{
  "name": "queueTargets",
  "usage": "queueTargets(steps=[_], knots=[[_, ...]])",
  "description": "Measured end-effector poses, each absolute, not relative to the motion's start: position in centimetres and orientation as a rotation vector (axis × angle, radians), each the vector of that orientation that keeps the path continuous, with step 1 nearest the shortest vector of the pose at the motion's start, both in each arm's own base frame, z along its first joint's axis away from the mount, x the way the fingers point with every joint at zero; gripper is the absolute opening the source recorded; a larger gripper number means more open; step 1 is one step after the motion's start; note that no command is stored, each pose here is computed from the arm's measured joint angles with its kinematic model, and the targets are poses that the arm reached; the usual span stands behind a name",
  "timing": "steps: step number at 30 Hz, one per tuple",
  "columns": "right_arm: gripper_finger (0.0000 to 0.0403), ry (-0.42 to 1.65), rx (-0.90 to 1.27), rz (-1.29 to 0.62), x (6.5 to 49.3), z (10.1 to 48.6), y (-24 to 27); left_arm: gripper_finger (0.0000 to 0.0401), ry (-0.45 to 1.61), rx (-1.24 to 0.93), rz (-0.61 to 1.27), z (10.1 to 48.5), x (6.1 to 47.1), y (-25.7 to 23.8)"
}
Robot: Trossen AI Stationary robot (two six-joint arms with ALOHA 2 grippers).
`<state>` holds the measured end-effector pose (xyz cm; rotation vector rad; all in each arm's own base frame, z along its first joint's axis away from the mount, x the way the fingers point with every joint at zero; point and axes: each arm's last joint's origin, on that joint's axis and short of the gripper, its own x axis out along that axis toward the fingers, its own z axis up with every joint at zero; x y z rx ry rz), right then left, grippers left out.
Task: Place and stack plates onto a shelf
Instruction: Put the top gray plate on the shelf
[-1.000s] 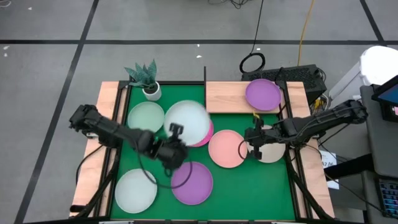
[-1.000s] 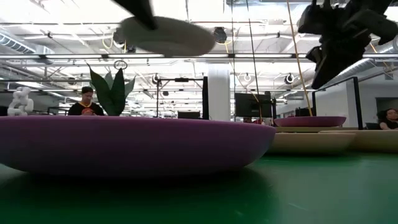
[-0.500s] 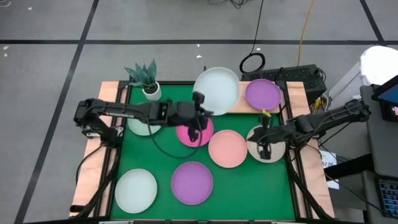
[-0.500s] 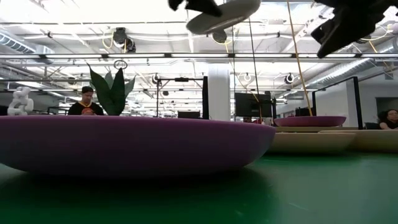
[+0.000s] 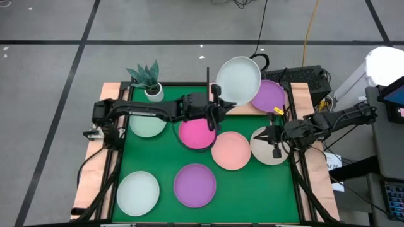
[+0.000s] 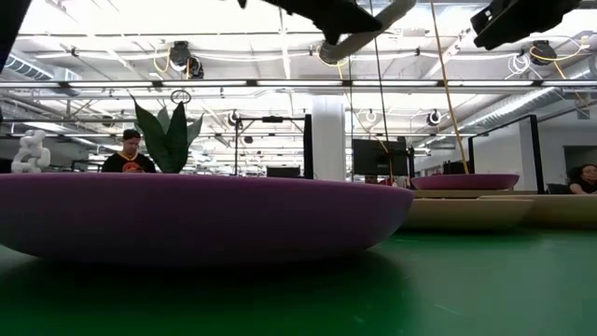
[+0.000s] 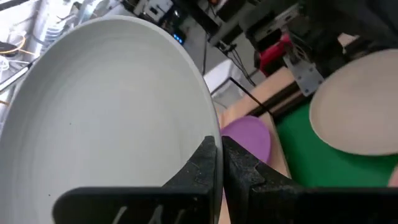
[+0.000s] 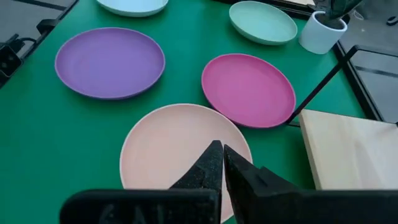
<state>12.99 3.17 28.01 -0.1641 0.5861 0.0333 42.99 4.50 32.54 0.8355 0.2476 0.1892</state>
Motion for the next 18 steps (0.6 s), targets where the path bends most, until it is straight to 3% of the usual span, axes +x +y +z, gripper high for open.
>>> queueTargets(steps=[5, 18], knots=[[0.0000, 0.579, -0.176, 0.038, 13.1, 28.1, 3.2, 0.0010, 0.191, 0.785, 0.200, 31.1, 44.6, 5.8], [0.0000, 0.581, -0.156, 0.032, 13.1, 28.0, 3.2, 0.0010, 0.278, 0.653, 0.218, 27.3, 49.7, 8.6]])
